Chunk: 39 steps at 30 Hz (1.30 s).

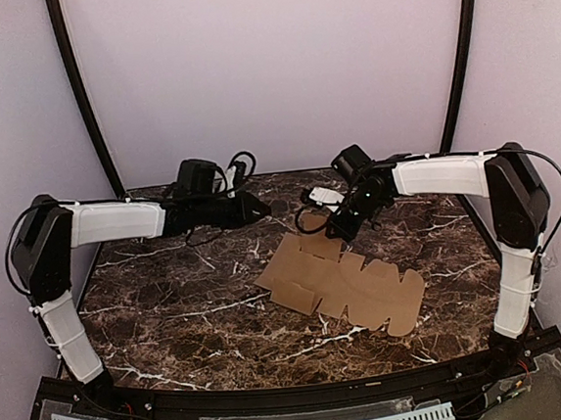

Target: Fold the paper box

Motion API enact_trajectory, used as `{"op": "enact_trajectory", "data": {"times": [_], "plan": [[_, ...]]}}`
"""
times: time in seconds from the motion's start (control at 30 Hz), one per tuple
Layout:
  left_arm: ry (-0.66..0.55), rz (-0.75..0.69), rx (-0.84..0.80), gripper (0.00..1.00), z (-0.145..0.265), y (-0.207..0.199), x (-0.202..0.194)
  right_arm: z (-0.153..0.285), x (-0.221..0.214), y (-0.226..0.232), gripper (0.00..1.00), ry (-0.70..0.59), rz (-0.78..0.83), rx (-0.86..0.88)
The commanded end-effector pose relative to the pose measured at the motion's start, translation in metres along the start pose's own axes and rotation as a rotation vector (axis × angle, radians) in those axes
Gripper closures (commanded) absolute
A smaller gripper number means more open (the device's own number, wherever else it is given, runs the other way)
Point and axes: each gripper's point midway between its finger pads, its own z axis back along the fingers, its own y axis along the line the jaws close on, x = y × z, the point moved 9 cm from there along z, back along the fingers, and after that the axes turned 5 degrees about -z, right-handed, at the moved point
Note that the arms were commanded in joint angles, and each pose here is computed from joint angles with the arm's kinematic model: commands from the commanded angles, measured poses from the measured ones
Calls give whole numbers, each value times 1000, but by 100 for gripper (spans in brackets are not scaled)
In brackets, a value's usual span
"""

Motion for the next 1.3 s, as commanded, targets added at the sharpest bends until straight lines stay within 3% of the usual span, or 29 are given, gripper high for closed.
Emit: {"op": "enact_trajectory", "data": {"times": [0.0, 0.1, 0.27, 0.63, 0.97, 1.1, 1.27], "plan": [[278, 122, -213, 84, -38, 8, -52, 10, 4, 3, 97, -33, 44, 29], [302, 175, -260, 90, -53, 13, -68, 8, 2, 3, 97, -36, 46, 24], [361, 198, -272, 91, -68, 13, -88, 4, 1, 3, 96, -42, 53, 21], [457, 265, -123, 92, -93, 44, -121, -3, -1, -5, 94, -51, 99, -81], [478, 286, -88, 94, -101, 56, -136, -25, -17, 2, 90, -6, 296, -376], [472, 292, -88, 95, -102, 57, -137, -25, -29, 13, 87, 22, 363, -458], [479, 293, -87, 95, -103, 60, -141, -1, -18, 20, 76, -19, 311, -370]]}}
